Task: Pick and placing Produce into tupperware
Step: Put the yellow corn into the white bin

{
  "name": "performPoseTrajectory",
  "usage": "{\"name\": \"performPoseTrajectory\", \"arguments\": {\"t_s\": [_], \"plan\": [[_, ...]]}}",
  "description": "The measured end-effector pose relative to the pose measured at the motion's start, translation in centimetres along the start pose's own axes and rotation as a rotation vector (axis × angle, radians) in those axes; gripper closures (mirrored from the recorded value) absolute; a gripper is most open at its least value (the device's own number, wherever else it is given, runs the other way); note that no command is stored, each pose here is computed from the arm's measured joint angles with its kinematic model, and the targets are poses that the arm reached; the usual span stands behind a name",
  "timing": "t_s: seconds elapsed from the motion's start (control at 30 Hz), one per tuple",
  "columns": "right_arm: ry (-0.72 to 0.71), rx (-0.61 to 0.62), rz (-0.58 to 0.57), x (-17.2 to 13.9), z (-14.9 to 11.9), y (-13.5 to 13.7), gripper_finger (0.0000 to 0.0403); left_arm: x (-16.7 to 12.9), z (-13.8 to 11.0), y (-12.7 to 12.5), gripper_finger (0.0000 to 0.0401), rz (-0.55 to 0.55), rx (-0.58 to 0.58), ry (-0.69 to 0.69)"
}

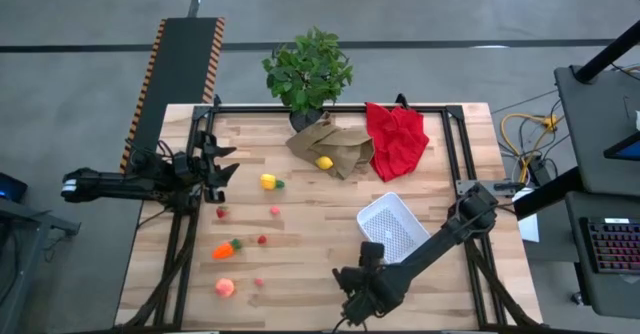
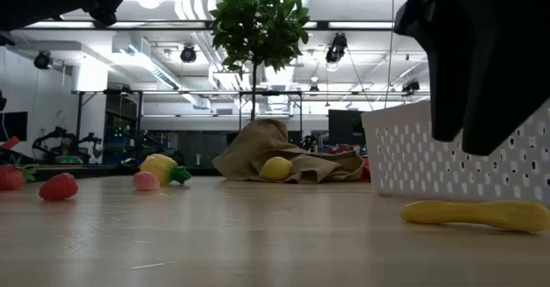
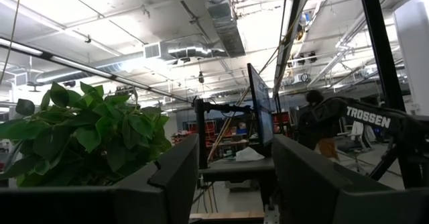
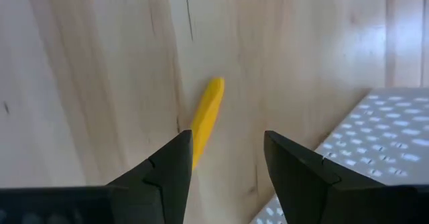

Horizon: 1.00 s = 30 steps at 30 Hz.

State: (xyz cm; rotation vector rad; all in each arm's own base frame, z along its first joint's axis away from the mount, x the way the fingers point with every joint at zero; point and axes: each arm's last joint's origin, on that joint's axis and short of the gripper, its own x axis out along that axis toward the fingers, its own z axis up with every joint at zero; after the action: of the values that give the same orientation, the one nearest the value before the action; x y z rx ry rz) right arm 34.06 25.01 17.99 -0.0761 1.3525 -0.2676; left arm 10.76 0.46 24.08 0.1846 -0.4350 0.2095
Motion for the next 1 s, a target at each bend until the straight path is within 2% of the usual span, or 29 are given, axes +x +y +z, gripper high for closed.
{"name": "performPoseTrajectory", "arguments": {"t_s": [0.2, 0.77, 1.0], "plan": [[-0.013, 0.020, 0.053, 0.6, 0.1, 0.5, 0.0227, 0.0, 0.0, 0.0, 0.0225, 0.000, 0.000, -0.001], [0.020, 0.042, 0.059, 3.4, -1.4, 0.5, 0.0229, -0.1, 0.0, 0.0, 0.0225, 0.001, -0.001, -0.005], [0.023, 0.053, 0.089, 3.8, -1.5, 0.7, 0.0269, -0.1, 0.0, 0.0, 0.0225, 0.001, -0.001, -0.005]]}}
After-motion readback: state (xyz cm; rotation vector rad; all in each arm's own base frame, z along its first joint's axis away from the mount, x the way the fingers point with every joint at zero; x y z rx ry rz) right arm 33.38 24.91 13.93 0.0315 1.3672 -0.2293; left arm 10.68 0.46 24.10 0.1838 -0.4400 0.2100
